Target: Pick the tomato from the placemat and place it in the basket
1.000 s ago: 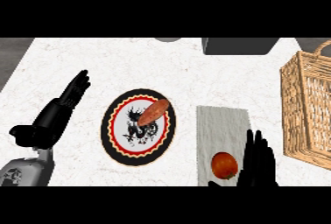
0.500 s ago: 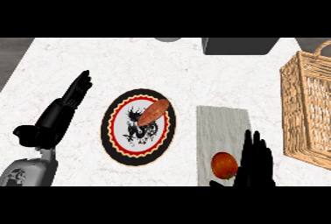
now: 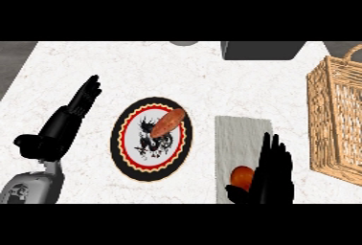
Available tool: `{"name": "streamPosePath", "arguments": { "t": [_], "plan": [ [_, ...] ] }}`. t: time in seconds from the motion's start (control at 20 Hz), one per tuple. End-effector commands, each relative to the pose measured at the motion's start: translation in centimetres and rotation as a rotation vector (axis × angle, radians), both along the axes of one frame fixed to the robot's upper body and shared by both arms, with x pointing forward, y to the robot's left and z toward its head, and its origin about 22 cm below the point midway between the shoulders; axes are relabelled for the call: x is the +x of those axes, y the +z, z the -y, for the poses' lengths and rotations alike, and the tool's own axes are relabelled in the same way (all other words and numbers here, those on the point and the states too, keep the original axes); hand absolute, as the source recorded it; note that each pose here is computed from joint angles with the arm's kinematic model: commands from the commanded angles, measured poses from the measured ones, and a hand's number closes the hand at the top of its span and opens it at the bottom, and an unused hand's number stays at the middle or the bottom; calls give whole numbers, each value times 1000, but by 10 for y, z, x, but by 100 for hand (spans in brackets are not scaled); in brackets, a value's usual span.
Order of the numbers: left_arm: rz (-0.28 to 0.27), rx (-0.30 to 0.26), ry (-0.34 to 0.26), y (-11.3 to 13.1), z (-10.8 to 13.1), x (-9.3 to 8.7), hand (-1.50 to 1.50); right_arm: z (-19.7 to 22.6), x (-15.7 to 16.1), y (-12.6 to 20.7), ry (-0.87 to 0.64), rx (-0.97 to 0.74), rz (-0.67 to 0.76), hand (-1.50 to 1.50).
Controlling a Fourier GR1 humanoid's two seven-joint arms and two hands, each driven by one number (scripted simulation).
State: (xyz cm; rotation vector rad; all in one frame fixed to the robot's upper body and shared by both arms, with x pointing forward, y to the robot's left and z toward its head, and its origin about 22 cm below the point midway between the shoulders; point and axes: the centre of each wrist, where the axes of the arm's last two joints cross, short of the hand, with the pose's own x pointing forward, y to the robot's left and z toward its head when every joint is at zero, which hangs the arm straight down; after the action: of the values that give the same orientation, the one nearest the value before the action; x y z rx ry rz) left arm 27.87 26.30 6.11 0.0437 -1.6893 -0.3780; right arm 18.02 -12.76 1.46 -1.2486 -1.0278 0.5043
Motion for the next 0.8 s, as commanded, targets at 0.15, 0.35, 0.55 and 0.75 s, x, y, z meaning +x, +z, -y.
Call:
{"name": "streamPosePath", "arguments": {
  "t": [0.15, 0.35, 0.55, 0.75],
  "plan": [
    [17, 1, 0, -5, -16, -5, 0, 5, 6, -29, -51, 20, -24, -150],
    [-5, -7, -11, -6, 5, -12, 0, 22, 27, -25, -68, 20, -57, -150],
    [8, 5, -3, 13, -5, -15, 0, 25, 6, -37, -49, 42, -71, -150],
    [-2, -1, 7, -11, -1, -14, 0, 11, 14, -32, -1, 50, -158, -150]
  ]
}}
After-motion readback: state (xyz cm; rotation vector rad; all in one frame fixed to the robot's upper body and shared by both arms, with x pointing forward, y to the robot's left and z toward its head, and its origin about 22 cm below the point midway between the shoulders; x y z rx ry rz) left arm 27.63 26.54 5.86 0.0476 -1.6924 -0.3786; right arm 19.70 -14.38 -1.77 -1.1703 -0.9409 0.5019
